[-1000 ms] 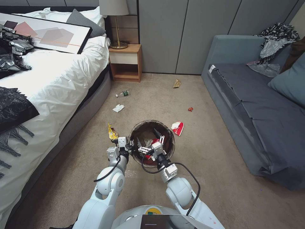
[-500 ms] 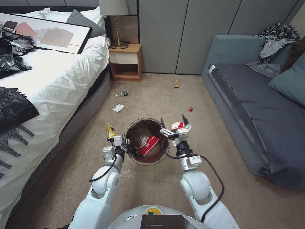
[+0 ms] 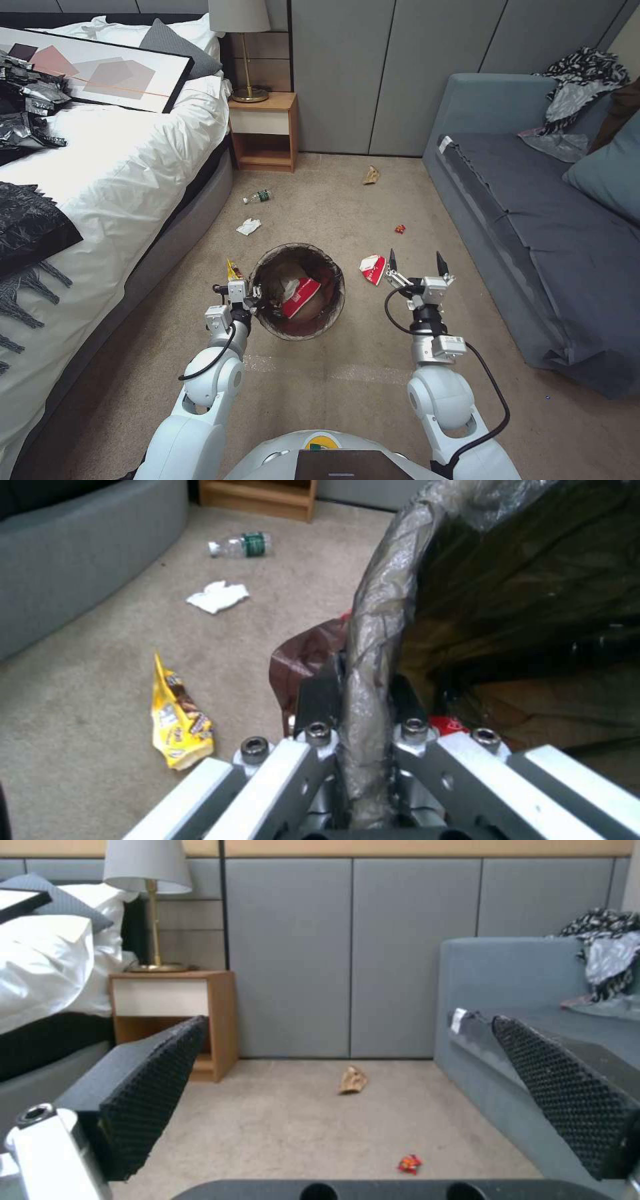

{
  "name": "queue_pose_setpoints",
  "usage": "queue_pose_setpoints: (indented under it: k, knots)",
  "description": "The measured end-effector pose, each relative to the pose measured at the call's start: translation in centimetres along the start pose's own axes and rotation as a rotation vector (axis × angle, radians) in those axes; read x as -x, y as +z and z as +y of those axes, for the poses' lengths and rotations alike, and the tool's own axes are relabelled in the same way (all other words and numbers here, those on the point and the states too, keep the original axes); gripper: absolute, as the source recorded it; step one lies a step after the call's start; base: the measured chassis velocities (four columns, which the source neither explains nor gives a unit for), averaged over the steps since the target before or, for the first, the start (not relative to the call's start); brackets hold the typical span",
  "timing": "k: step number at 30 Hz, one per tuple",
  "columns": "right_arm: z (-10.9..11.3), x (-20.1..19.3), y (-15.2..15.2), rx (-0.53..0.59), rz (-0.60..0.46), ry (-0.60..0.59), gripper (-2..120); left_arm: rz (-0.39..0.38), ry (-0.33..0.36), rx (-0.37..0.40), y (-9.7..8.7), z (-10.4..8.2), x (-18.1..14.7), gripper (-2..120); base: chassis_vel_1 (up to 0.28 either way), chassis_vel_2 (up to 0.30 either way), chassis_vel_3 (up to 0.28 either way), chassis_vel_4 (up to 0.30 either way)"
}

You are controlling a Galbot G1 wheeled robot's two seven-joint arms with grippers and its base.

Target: Pick up the trash bin, then pick up the garbage from the floor and place it into the trash bin.

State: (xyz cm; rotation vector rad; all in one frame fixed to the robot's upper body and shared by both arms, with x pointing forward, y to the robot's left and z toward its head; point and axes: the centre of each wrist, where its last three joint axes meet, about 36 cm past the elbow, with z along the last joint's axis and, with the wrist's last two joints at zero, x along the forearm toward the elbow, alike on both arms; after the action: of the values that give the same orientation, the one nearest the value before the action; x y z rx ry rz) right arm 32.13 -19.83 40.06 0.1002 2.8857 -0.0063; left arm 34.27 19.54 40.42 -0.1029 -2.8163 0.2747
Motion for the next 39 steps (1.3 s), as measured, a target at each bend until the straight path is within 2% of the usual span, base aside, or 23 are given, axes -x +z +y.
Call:
queue_pose_setpoints:
  k: [6, 12, 19, 39]
  knots:
    - [-1.5, -0.8, 0.6, -0.011, -0.017, 0.008, 100, -0.012, -0.016, 0.014, -0.1, 0.5, 0.0, 2, 0.0, 0.0, 0.0, 0.0]
    - [-3.0, -3.5, 2.0, -0.032, 0.014, 0.037, 100, -0.021, -0.032, 0.027, -0.3, 1.2, 0.0, 2, 0.0, 0.0, 0.0, 0.0]
    - [-3.3, -4.7, 2.3, -0.038, 0.03, 0.031, 100, -0.026, -0.042, 0.036, -0.4, 1.7, 0.0, 2, 0.0, 0.0, 0.0, 0.0]
    - [-3.3, -3.9, 2.6, -0.032, 0.024, 0.027, 100, -0.019, -0.048, 0.03, -0.2, 1.5, 0.0, 2, -0.017, 0.016, 0.018, -0.02]
